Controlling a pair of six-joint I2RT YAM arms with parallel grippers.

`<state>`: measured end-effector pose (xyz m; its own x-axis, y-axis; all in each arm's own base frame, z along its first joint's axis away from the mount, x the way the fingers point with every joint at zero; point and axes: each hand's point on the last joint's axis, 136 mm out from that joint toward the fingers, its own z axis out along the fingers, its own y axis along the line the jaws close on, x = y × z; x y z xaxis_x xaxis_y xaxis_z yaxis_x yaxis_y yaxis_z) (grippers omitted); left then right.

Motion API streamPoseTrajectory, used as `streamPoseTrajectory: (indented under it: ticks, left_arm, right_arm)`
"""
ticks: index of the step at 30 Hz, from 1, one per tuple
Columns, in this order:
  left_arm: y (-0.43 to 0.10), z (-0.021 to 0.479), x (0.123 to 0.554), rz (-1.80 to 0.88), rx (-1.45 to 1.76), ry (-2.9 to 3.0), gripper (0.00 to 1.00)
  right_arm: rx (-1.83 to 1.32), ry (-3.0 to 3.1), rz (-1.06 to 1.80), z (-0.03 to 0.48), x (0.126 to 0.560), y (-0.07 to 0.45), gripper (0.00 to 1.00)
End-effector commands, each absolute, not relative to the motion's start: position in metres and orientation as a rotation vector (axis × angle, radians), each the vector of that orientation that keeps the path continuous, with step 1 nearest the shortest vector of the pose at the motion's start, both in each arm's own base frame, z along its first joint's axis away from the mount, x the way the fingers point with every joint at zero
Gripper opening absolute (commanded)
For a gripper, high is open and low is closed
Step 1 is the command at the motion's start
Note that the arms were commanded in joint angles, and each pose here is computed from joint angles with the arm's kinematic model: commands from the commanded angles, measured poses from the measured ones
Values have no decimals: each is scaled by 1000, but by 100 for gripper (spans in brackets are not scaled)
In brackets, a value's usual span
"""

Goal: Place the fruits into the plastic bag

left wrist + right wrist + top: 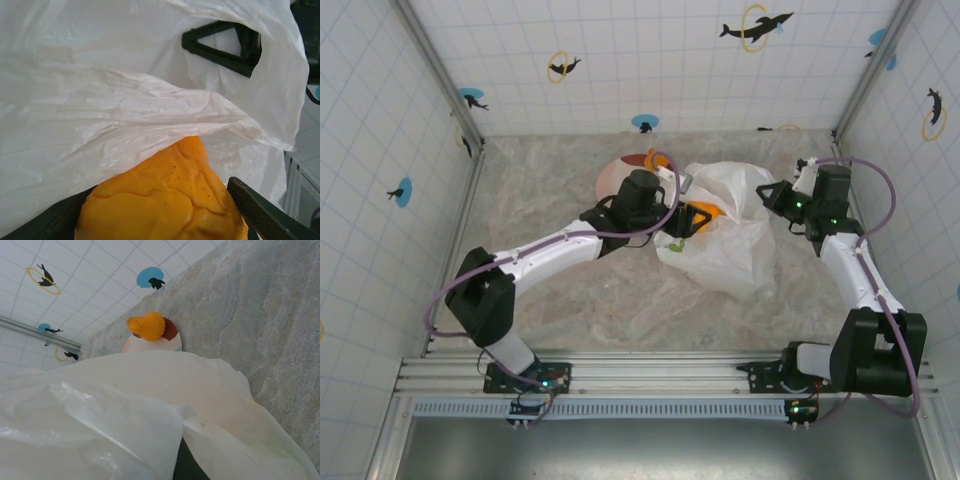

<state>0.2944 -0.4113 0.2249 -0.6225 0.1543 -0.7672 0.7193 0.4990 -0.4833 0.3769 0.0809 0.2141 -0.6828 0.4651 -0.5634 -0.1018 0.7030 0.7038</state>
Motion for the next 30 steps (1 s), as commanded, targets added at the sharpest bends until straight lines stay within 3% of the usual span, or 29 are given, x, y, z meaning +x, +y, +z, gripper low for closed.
streamPoseTrajectory:
  ticks: [1,14,22,30]
  left_arm:
    - [-419,234,317,-1044,657,2039,47]
    - [-454,185,358,-942,675,2137,50]
    - [-468,132,339,-1011,783,2243,54]
    - [-481,118,316,-1147,882,2250,59]
  right_arm:
    - [209,2134,962,220,377,88,0]
    - [141,2145,1021,220,372,105,0]
    - [187,2124,1023,222,378,101,0]
    - [215,2135,1047,213,379,102,0]
